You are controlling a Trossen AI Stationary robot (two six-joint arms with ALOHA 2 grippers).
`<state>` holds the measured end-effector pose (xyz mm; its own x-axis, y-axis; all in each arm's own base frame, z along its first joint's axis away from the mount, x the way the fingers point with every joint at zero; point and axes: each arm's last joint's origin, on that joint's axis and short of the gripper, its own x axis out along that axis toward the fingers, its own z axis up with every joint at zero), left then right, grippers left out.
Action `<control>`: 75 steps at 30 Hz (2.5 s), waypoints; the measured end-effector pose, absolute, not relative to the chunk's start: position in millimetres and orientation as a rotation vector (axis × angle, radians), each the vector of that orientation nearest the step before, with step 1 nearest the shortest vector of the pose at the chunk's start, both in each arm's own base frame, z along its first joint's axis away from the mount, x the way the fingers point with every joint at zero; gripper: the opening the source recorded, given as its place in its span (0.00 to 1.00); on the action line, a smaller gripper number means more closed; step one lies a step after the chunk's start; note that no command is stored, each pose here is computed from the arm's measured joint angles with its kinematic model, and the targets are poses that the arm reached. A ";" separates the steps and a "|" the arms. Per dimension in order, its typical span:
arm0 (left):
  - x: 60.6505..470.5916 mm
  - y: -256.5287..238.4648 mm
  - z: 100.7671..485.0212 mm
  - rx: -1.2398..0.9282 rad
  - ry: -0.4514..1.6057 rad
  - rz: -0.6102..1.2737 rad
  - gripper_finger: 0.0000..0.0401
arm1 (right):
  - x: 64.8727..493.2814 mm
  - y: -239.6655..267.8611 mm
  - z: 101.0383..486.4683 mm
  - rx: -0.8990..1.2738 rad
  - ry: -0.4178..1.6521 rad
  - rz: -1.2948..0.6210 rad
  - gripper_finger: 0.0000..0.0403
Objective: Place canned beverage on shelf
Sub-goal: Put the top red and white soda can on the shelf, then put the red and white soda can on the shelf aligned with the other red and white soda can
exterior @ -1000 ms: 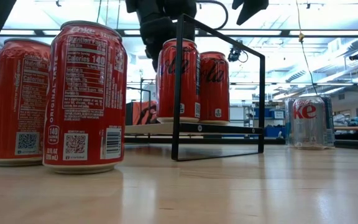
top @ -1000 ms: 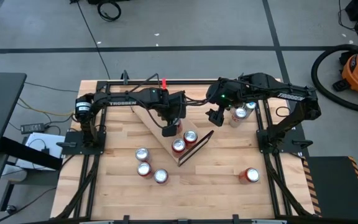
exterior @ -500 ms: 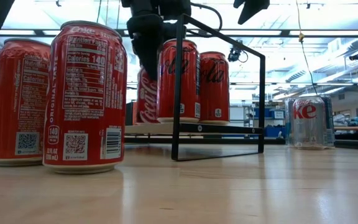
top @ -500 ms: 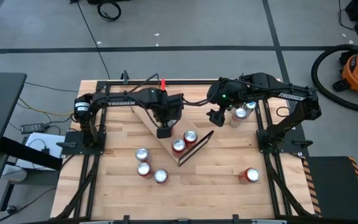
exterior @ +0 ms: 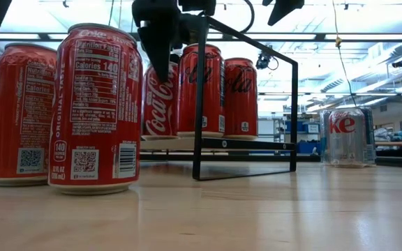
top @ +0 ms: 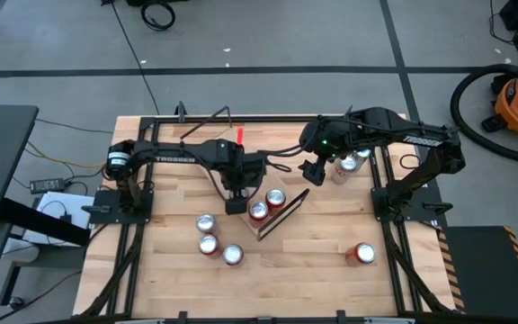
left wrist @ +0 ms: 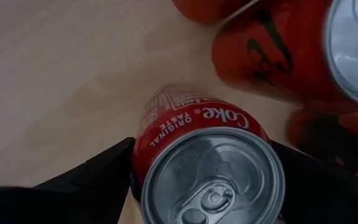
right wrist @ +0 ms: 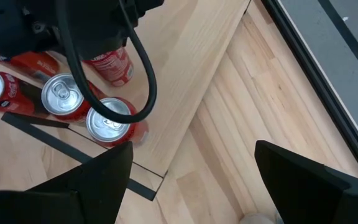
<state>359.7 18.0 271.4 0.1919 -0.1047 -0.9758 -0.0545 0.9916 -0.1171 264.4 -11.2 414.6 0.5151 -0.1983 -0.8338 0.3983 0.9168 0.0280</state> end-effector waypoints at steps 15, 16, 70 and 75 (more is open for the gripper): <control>364.5 15.7 271.3 -0.136 1.336 -0.019 0.82 | 264.4 -9.4 414.6 0.243 0.963 -0.368 0.86; 364.5 15.7 271.3 -0.136 1.336 -0.019 0.82 | 264.5 -9.4 414.6 0.243 0.963 -0.368 0.86; 334.4 15.0 302.0 -0.150 1.358 -0.009 0.99 | 264.7 -9.5 414.6 0.249 0.959 -0.375 0.86; 317.9 9.3 313.9 -0.185 1.400 0.018 0.99 | 264.7 -9.5 414.6 0.249 0.959 -0.375 0.86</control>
